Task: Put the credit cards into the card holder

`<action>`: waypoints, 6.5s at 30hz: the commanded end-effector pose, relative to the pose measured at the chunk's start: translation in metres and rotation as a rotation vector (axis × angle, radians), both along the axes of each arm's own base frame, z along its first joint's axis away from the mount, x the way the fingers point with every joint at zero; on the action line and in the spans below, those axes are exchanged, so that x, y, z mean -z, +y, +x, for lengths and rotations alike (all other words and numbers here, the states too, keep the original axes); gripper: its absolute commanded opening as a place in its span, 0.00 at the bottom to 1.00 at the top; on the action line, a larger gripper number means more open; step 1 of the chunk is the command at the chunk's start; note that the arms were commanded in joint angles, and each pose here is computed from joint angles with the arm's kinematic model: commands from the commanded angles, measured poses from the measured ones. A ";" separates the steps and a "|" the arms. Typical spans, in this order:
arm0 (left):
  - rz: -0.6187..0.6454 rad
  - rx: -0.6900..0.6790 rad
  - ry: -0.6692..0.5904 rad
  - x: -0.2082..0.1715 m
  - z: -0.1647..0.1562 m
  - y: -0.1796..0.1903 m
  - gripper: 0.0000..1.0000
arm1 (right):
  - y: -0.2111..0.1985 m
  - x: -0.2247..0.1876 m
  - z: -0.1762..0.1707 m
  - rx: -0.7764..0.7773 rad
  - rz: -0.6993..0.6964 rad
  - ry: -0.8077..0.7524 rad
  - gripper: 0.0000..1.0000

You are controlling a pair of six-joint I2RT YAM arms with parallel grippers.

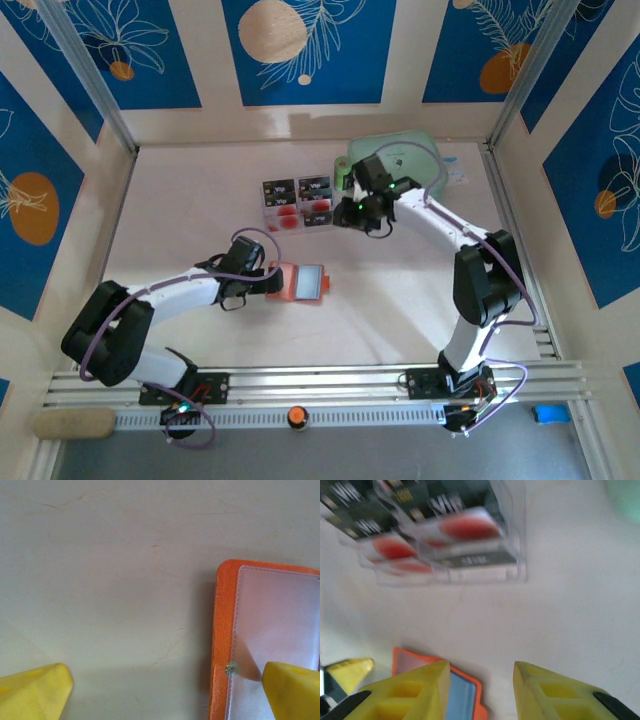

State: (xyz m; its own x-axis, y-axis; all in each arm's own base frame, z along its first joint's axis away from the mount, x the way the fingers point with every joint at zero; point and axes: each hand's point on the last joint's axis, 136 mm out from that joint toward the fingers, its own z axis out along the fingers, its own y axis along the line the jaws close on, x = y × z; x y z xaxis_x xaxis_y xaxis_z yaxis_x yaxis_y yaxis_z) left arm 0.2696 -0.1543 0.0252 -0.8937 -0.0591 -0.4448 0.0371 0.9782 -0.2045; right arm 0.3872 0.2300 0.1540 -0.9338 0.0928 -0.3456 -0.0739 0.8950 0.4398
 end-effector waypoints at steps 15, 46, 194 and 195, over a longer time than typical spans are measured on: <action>0.109 -0.044 0.102 0.023 -0.024 0.026 1.00 | 0.018 -0.015 0.086 -0.092 0.021 -0.017 0.47; 0.099 -0.045 0.116 0.026 -0.029 0.026 1.00 | 0.186 -0.015 0.056 -0.391 0.105 -0.127 0.48; 0.084 -0.030 0.127 0.031 -0.031 0.022 1.00 | -0.016 0.092 0.077 -0.505 -0.526 -0.177 0.40; 0.081 -0.030 0.125 0.030 -0.030 0.021 1.00 | -0.016 0.092 0.077 -0.505 -0.524 -0.177 0.38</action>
